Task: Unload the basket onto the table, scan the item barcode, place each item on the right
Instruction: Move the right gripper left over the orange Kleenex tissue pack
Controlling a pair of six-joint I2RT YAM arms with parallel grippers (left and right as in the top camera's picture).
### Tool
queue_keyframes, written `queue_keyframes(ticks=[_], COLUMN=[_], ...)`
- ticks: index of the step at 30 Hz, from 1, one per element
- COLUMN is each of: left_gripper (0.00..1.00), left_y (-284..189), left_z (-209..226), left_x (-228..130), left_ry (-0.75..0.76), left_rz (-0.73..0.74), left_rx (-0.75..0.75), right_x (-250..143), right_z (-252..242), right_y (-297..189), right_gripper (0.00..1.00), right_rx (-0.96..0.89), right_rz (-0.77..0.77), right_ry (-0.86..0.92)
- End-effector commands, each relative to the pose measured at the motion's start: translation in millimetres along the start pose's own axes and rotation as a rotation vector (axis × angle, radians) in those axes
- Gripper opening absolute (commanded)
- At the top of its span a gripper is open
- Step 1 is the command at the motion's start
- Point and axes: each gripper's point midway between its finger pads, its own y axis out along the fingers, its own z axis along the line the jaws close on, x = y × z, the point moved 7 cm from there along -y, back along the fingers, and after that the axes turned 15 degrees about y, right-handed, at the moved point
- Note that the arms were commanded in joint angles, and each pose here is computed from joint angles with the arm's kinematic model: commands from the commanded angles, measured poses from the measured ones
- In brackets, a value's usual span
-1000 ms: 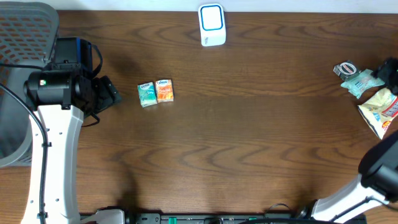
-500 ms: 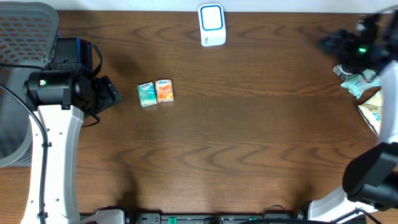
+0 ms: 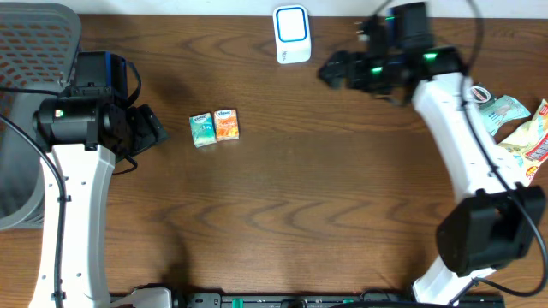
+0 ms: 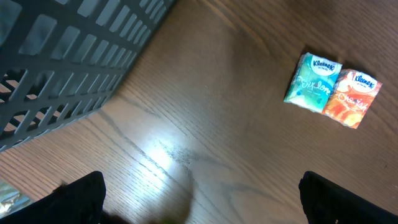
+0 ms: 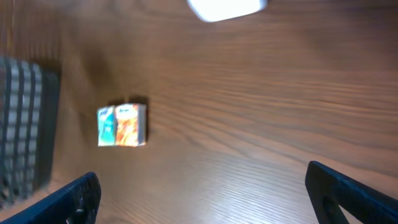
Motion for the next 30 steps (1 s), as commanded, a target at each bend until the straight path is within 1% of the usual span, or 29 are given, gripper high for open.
queue_keyframes(ticks=[1, 7, 11, 14, 18, 22, 24, 28, 30], left_gripper=[0.98, 0.98, 0.98, 0.98, 0.98, 0.98, 0.98, 0.98, 0.98], left_y=[0.5, 0.5, 0.5, 0.5, 0.5, 0.5, 0.5, 0.5, 0.5], left_z=[2.0, 2.0, 2.0, 2.0, 2.0, 2.0, 2.0, 2.0, 2.0], left_x=[0.9, 0.9, 0.9, 0.9, 0.9, 0.9, 0.9, 0.9, 0.9], left_ry=[-0.012, -0.012, -0.012, -0.012, -0.012, -0.012, -0.012, -0.012, -0.012], left_rz=[0.001, 0.001, 0.001, 0.001, 0.001, 0.001, 0.001, 0.001, 0.001], left_rx=[0.012, 0.012, 0.012, 0.012, 0.012, 0.012, 0.012, 0.012, 0.012], right_x=[-14.4, -49.7, -70.1, -81.1, -82.5, -76.6, -76.0, -75.8, -77.9], right_z=[14.2, 44.2, 58.6, 67.3, 75.6, 79.3, 78.7, 76.9, 75.1], right_y=[32.8, 97.9, 135.2, 154.8, 163.7, 164.9, 166.8, 174.0, 181.8], right_gripper=[0.99, 0.99, 0.99, 0.97, 0.91, 0.90, 0.87, 0.84, 0.80], right_rx=[-0.024, 0.024, 0.055, 0.077, 0.075, 0.064, 0.061, 0.063, 0.067], right_rz=[0.039, 0.131, 0.157, 0.160, 0.112, 0.057, 0.052, 0.044, 0.050], right_ry=[-0.049, -0.149, -0.207, -0.237, -0.238, -0.197, -0.182, -0.184, -0.176])
